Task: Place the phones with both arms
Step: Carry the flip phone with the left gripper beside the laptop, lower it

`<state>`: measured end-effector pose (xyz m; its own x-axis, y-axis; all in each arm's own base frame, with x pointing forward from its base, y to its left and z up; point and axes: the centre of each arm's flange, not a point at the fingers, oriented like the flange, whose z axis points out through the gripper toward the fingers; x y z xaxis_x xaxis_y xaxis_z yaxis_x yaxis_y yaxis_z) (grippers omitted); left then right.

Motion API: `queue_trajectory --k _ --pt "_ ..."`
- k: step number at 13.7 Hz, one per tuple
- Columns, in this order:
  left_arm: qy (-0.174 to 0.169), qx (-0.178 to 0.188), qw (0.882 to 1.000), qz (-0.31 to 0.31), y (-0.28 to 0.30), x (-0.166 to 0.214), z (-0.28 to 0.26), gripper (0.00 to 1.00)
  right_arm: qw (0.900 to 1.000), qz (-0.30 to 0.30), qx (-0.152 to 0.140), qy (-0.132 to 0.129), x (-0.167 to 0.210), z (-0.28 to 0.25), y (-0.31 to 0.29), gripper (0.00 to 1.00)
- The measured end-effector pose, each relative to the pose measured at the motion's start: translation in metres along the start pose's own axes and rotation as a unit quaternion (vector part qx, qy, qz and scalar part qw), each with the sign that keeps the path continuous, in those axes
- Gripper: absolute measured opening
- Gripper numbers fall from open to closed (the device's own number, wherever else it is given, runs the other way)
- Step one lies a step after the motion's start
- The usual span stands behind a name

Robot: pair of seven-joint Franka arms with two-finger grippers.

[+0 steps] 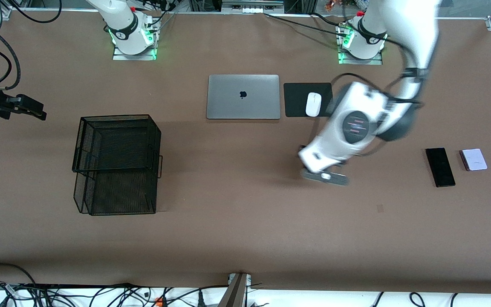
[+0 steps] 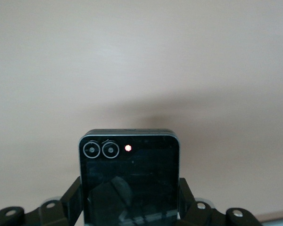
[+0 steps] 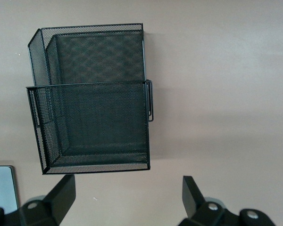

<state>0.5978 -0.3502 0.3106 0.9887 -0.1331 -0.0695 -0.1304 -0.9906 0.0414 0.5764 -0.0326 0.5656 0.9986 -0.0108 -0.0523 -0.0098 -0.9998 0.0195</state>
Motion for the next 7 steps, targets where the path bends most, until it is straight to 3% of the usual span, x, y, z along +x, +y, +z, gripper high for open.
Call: queue_trajectory --k 3,7 --pt "0.023 -0.014 0.998 -0.057 0.077 -0.021 0.062 0.81 1.000 -0.001 0.000 0.000 0.000 0.000 0.000 1.00" --pt "0.037 -0.030 0.995 -0.085 0.113 -0.035 0.125 0.81 1.000 -0.002 0.000 -0.002 0.001 0.002 0.000 1.00"
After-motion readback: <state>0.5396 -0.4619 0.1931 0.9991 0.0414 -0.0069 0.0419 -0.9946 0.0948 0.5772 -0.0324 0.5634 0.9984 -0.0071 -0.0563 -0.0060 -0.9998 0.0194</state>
